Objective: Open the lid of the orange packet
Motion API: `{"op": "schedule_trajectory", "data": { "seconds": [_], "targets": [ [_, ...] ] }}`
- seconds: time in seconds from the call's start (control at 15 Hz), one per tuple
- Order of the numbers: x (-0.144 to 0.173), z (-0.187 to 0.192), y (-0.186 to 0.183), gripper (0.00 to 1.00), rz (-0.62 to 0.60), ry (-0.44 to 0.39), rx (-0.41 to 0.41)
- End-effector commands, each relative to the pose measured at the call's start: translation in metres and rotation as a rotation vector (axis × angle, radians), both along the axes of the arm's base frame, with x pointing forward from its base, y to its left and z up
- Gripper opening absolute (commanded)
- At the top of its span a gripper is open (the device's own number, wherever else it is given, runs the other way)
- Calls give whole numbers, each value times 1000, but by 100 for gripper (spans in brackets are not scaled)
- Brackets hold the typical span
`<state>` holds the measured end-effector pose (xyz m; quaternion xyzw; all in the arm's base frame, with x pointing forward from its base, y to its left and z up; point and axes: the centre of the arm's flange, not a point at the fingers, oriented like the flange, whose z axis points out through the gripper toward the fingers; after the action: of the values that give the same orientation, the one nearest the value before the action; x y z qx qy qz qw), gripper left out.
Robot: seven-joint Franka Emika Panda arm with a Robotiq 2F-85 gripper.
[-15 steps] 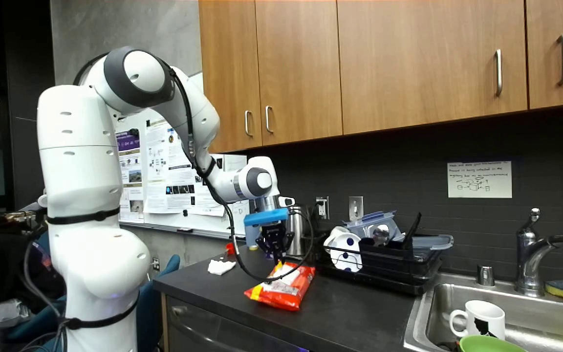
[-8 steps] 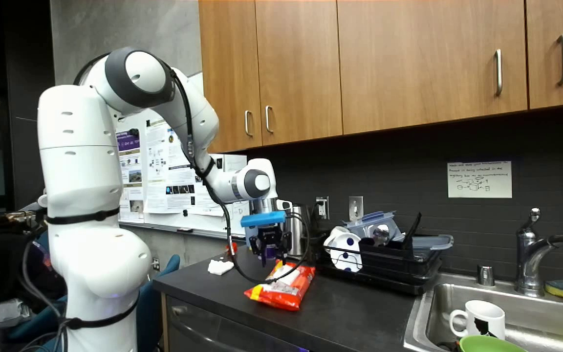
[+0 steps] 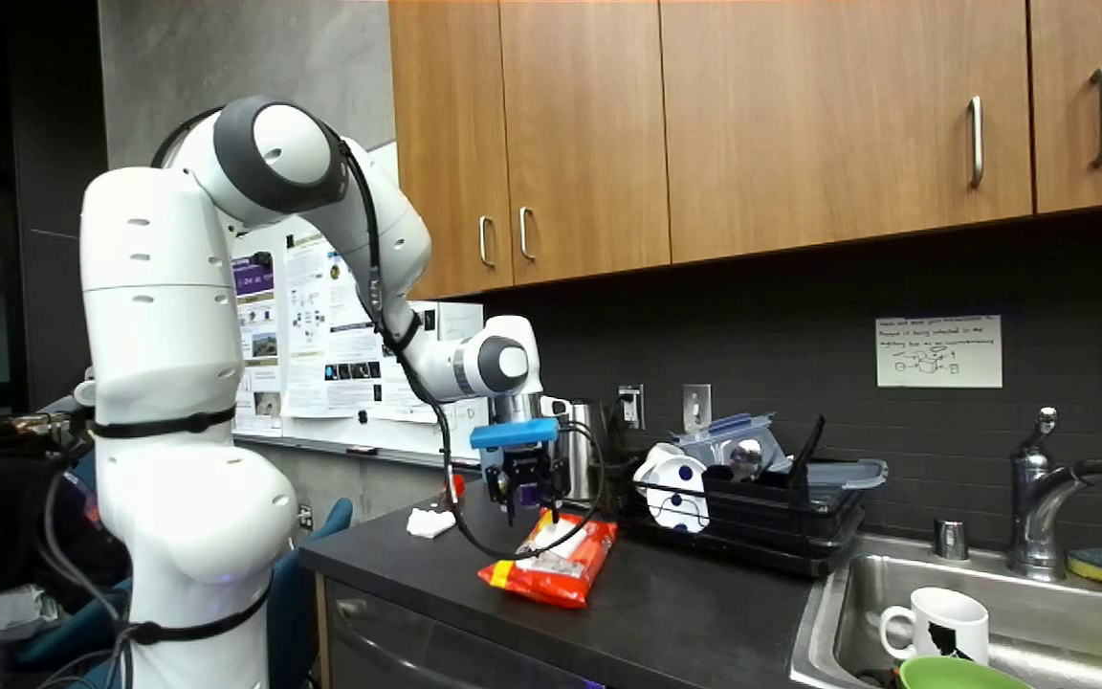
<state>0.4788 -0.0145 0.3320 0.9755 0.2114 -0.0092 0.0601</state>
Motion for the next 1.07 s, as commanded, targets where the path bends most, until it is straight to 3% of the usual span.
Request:
{"op": "schedule_trajectory", "data": {
  "seconds": [0.0, 0.27, 0.8, 1.0],
  "targets": [
    [6, -5, 0, 73, 14, 19, 22],
    [11, -11, 0, 65, 24, 33, 24],
    [17, -14, 0, 1, 33, 36, 21],
    [17, -14, 0, 0, 36, 34, 18]
  ]
}}
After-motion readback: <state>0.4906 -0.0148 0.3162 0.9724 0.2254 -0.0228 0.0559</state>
